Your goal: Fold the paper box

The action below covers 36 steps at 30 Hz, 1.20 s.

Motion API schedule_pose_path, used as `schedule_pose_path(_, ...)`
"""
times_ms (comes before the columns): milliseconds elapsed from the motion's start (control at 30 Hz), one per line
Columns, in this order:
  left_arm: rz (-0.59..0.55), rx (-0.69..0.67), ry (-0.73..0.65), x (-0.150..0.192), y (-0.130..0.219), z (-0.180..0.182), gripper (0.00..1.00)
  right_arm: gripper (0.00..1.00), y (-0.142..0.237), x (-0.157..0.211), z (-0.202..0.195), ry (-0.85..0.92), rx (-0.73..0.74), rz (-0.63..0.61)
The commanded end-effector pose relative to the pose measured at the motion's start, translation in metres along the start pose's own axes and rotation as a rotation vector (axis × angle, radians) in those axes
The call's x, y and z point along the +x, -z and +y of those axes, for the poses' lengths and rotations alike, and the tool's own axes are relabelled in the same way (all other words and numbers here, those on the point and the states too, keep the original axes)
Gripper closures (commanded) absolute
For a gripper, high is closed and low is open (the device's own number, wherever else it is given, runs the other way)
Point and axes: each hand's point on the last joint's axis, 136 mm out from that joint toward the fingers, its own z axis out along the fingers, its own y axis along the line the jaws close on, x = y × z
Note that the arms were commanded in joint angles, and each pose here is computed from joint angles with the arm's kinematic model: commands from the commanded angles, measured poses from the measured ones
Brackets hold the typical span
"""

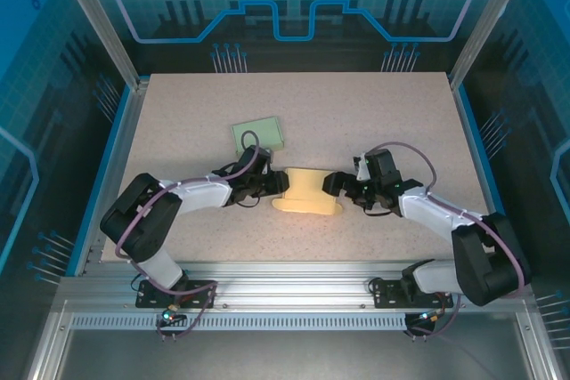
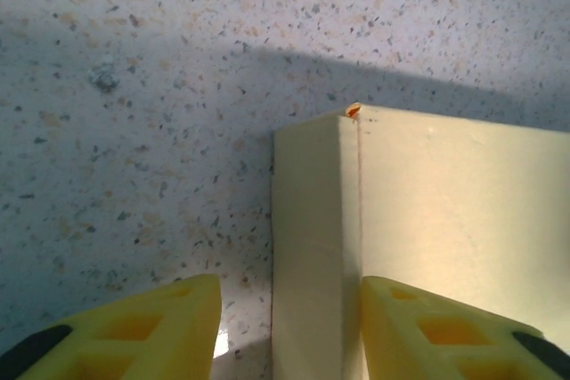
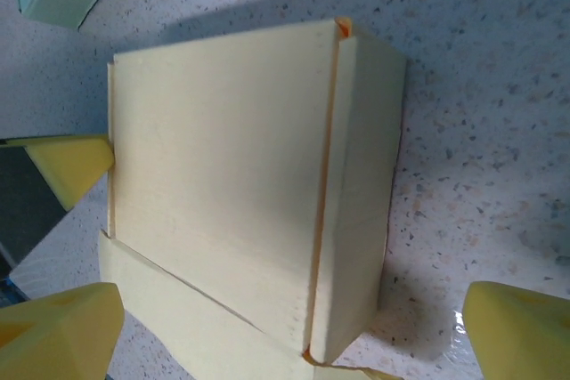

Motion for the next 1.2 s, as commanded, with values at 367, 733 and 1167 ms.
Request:
schedule_pose_path(367, 0.061, 0.025, 0.179, 0.026, -0.015, 0.037, 0.81, 0.05, -0.025, -0.002, 0.014, -0.046, -0.158, 0.037)
schedule_pose_path(733, 0.060, 0.069, 0.204, 0.022, -0.016, 0.037, 0.84, 0.16, -0.027, -0.015, 0.044, 0.002, -0.275, 0.025)
schedule_pose_path(1167, 0.046, 0.110, 0.160, 0.008, -0.005, 0.019, 0.80, 0.54, -0.021, -0.026, 0.058, 0.058, -0.315, -0.013)
